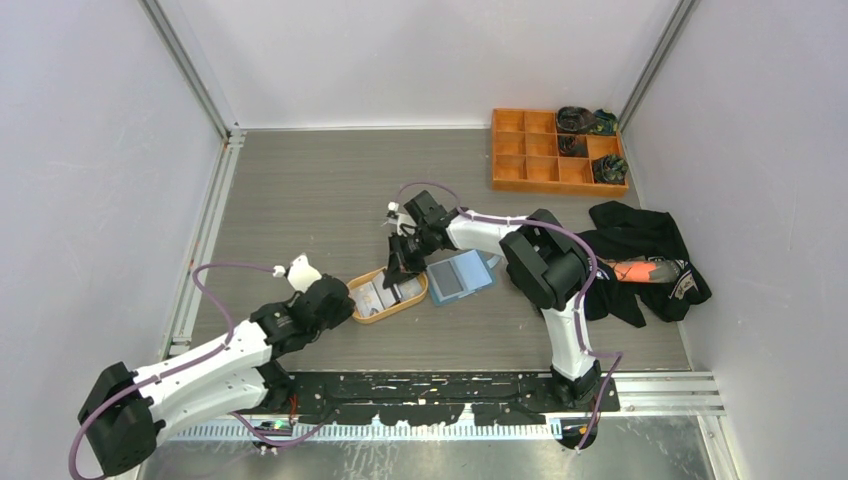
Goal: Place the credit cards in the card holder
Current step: Pick up the credit card from the storage box.
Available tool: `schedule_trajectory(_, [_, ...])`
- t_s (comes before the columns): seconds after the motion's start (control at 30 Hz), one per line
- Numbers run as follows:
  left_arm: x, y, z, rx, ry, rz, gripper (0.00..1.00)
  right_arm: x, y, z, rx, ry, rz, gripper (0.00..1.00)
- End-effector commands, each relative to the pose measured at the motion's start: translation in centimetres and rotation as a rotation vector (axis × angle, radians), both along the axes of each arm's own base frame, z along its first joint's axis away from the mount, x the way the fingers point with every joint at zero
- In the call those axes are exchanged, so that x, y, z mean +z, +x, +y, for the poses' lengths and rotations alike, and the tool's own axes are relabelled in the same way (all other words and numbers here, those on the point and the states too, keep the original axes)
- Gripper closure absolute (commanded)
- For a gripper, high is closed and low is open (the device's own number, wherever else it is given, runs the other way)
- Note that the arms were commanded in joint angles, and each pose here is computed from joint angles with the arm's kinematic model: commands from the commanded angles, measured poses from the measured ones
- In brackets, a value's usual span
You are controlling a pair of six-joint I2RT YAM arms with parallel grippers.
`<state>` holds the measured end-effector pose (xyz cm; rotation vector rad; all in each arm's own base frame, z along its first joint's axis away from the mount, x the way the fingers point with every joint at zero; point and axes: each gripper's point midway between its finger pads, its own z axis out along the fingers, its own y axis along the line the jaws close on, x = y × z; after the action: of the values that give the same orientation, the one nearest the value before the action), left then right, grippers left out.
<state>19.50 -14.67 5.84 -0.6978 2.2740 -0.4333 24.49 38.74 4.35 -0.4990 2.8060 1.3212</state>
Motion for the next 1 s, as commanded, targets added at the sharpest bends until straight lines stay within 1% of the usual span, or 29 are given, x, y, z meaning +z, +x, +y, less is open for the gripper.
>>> schedule_trajectory(0.0, [2.6,1.1,-0.9,-0.027,-0.045,-0.093,0.74,1.6,0.4,0.5,0.018,0.041,-0.042,0.93])
schedule_trajectory(0.03, [2.8,1.1,-1.0,-0.043,-0.042,-0.105,0.71,1.7,0.3,0.5,0.026,0.05,-0.039,0.89])
schedule_trajectory(0.1, [3.4,1.0,-1.2,-0.093,-0.037,-0.137,0.69,1.9,0.3,0.5,0.031,0.068,-0.036,0.81])
schedule_trajectory(0.13, [3.7,1.0,-1.3,-0.128,-0.031,-0.158,0.65,2.0,0.4,0.5,0.032,0.079,-0.036,0.78])
schedule_trajectory(0.17, [4.0,0.9,-1.5,-0.155,-0.035,-0.179,0.64,2.2,0.3,0.5,0.036,0.089,-0.034,0.76])
schedule_trajectory(0.2, [4.3,0.8,-1.7,-0.18,-0.042,-0.199,0.61,2.5,0.4,0.5,0.04,0.103,-0.03,0.75])
schedule_trajectory(0.3, [5.0,0.5,-1.8,-0.22,-0.063,-0.248,0.56,3.3,0.5,0.4,0.044,0.136,-0.029,0.74])
schedule_trajectory(0.4, [5.3,0.3,-1.9,-0.244,-0.076,-0.276,0.53,3.9,0.8,0.1,0.041,0.156,-0.029,0.74])
schedule_trajectory(0.8, [4.9,0.4,-3.4,-0.304,-0.092,-0.271,0.52,4.8,0.9,-0.4,0.055,0.2,-0.011,0.77])
schedule_trajectory(0.97, [4.9,0.4,-3.9,-0.323,-0.105,-0.275,0.52,5.7,1.6,-1.1,0.038,0.205,-0.032,0.77])
